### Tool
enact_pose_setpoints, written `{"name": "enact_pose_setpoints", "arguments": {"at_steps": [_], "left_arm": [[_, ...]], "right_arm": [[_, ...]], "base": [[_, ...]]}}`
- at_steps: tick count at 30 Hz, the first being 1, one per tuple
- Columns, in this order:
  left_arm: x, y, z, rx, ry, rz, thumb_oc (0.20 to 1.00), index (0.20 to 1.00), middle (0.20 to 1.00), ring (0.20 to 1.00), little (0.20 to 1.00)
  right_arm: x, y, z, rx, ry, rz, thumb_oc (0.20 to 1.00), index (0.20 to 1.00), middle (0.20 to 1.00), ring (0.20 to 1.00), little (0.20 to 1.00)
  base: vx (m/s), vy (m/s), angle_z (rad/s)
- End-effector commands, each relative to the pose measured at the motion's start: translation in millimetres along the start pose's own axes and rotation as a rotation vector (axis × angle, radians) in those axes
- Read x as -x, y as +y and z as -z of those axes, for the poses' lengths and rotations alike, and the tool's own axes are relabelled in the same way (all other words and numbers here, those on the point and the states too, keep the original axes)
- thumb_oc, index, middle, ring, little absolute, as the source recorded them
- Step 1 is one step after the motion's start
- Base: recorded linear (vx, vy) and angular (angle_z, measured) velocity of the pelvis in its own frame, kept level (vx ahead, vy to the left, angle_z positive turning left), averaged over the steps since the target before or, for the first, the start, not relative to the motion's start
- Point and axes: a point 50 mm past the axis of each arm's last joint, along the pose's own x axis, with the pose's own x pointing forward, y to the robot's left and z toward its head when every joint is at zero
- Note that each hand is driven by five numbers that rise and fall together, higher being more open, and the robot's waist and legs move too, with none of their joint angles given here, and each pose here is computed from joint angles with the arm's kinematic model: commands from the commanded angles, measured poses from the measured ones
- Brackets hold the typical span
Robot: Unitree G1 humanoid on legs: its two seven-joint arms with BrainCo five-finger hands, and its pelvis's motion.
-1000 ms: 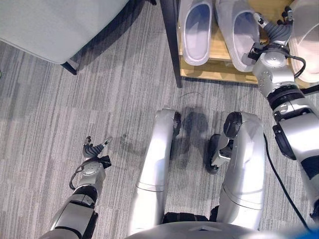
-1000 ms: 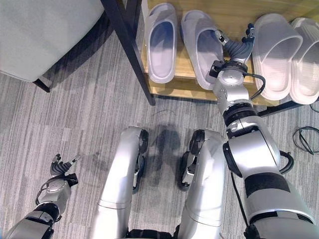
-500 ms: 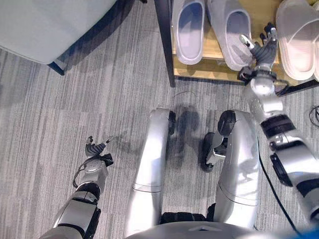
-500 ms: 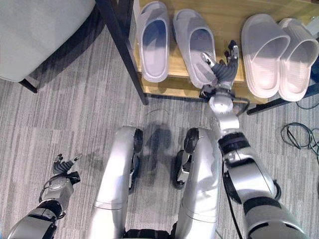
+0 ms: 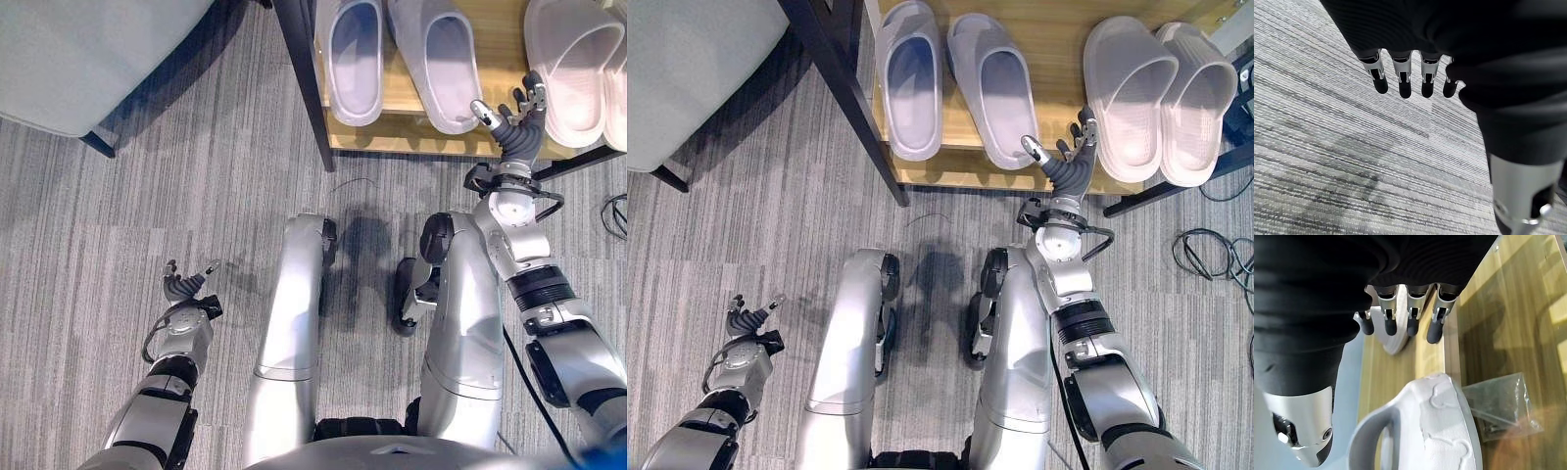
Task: Arrange the slippers neatly on the shoe rack.
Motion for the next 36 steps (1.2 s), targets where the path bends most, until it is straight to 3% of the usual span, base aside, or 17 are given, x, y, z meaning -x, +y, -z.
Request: {"name": "enact_pose_setpoints", "arguments": {"at_steps": [1,8,30,34,36], "left_arm": [[2.1,15.2,10.6,-0.054,0.005,-0.05,1.0,1.0,1.0,1.0,1.0],[2.9,13.7,7.5,-0.071,-0.016,-0.039,1.0,1.0,1.0,1.0,1.0],[6.4,8.9,8.6,-0.104,-0.037,-0.007,1.0,1.0,1.0,1.0,1.0],[6.4,7.3,8.7,-0.108,-0.037,-0.005,1.0,1.0,1.0,1.0,1.0],[7.1,5.5,10.2,-0.1,-0.028,-0.006,1.0,1.0,1.0,1.0,1.0]], "right_arm": [[13.8,22.7,-9.9,-0.115,-0.038,-0.112,1.0,1.0,1.0,1.0,1.0],[31.9,34.8,-2.6,-0.224,0.02,-0.234,1.0,1.0,1.0,1.0,1.0],[51.7,58.7,-13.6,-0.169,-0.023,-0.54,1.0,1.0,1.0,1.0,1.0],[49.7,60.0,-13.8,-0.153,-0.027,-0.538,1.0,1.0,1.0,1.0,1.0],[42.7,50.1,-14.4,-0.14,-0.044,-0.447,1.0,1.0,1.0,1.0,1.0]], "base": [[0.0,0.0,0.0],[0.0,0.0,0.0],[0.0,0.0,0.0],[0.0,0.0,0.0],[0.0,0.0,0.0]]}}
